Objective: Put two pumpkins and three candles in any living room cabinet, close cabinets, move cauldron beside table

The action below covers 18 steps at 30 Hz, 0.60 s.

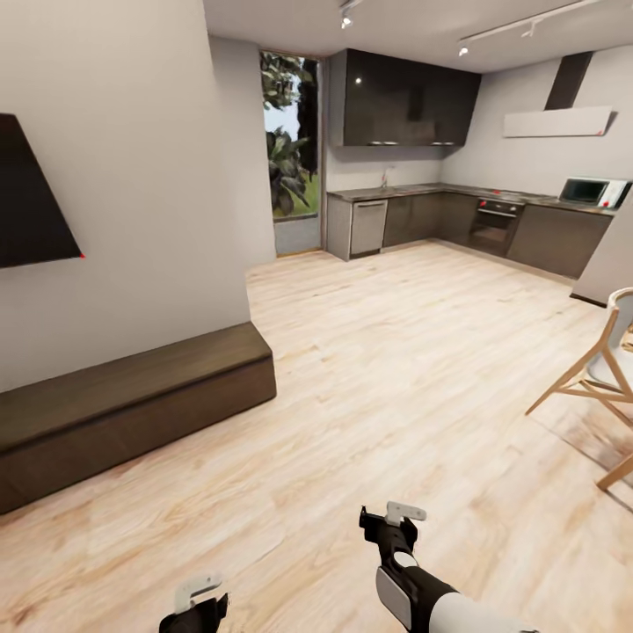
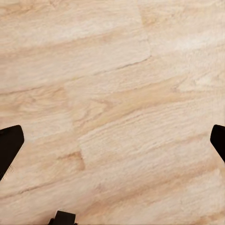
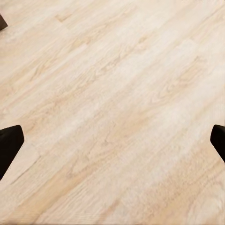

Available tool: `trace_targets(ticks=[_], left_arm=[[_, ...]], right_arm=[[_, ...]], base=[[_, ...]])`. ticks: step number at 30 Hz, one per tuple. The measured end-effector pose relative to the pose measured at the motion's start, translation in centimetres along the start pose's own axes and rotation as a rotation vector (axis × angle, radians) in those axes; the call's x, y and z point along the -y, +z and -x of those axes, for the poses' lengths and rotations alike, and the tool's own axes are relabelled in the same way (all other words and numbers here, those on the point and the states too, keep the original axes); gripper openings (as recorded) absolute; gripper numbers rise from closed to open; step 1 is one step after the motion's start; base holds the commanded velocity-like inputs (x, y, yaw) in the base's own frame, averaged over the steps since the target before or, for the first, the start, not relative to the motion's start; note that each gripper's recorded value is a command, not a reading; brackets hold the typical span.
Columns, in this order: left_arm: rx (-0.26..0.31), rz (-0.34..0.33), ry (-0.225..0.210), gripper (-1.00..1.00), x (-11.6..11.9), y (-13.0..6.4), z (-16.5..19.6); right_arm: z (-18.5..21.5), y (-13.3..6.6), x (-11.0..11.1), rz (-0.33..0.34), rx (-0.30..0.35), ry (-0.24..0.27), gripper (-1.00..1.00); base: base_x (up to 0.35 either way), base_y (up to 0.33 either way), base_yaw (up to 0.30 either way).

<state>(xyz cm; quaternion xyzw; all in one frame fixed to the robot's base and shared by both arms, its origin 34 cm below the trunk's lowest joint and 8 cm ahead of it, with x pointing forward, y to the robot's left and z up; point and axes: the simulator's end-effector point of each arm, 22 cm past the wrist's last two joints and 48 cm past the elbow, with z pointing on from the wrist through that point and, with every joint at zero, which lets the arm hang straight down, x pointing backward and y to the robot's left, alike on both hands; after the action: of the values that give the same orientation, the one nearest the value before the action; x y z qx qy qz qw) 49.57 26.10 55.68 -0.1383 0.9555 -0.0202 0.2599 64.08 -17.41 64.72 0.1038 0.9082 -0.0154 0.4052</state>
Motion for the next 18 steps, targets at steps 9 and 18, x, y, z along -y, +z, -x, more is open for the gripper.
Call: trace_targets(ticks=[9,18], left_arm=[[0.009,0.001,0.0,1.0,-0.02,0.0,0.19],[0.009,0.001,0.001,1.0,-0.03,-0.03,0.15]], right_arm=[[0.0,0.0,0.0,0.0,0.0,0.0,1.0],[-0.01,-0.04,0.02,0.0,0.0,0.0,1.0]], base=[[0.001,0.0,0.292],[0.179,-0.112,0.292]])
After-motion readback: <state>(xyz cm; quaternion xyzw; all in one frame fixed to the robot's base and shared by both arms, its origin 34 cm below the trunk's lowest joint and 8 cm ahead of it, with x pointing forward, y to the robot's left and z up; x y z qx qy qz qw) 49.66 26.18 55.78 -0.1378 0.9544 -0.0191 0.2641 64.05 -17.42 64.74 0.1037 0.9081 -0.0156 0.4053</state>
